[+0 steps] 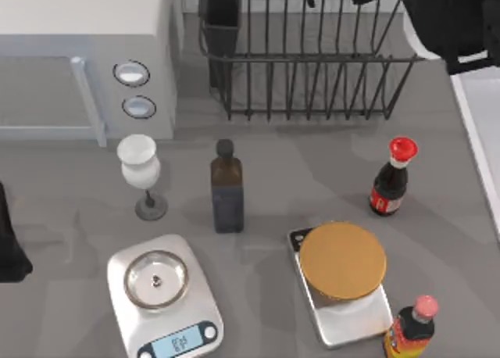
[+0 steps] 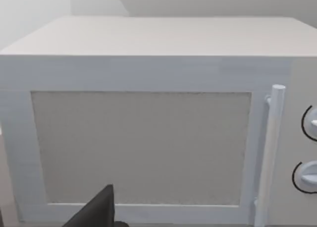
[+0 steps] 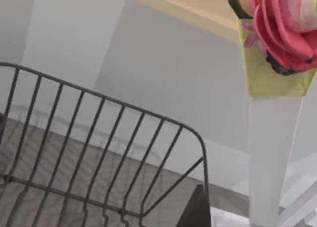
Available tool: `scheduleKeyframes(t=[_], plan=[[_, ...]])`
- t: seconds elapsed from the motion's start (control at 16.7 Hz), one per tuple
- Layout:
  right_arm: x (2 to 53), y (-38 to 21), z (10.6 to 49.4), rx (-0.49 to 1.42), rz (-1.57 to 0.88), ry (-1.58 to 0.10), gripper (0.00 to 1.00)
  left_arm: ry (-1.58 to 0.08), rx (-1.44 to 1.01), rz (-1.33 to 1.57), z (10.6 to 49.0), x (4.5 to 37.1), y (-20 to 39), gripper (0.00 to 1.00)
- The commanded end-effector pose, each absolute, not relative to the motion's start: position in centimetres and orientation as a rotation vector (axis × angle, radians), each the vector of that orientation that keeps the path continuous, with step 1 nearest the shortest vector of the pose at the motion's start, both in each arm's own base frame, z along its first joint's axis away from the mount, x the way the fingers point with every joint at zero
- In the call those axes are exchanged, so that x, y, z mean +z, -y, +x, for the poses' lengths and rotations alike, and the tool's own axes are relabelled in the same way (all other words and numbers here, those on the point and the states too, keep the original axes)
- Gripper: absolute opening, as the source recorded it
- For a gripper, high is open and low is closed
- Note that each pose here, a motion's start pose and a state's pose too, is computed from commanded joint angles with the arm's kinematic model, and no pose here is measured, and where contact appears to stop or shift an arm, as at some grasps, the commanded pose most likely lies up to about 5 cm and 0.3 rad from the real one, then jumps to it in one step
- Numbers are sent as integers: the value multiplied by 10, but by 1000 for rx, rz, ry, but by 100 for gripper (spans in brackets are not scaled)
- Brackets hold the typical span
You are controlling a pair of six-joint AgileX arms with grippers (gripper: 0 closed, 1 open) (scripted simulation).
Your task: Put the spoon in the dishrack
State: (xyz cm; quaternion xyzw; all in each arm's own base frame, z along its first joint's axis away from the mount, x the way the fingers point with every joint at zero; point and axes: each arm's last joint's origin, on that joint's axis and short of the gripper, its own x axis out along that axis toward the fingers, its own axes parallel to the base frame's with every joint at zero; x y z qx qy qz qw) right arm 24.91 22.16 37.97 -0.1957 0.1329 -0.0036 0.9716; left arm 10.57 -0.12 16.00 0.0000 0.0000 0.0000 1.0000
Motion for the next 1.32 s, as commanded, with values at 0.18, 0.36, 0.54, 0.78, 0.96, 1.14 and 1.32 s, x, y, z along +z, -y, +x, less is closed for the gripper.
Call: scheduleKeyframes(t=[0.18,0.36,0.54,0.78,0.96,1.14,1.32], plan=[[402,-253,210,7,-176,-97,0,0,0,0,106,160,1,100],[416,-263,187,-4,-32,-16,0,0,0,0,106,160,1,100],[419,-264,182,-10,0,0,0,0,0,0,106,160,1,100],[418,-265,185,-11,-3,-3,0,0,0,0,106,160,1,100],[400,-275,210,-7,-14,-10,0,0,0,0,106,160,1,100],[359,-292,255,-4,-23,-17,0,0,0,0,106,160,1,100],[311,-299,303,-6,7,5,0,0,0,0,106,160,1,100]])
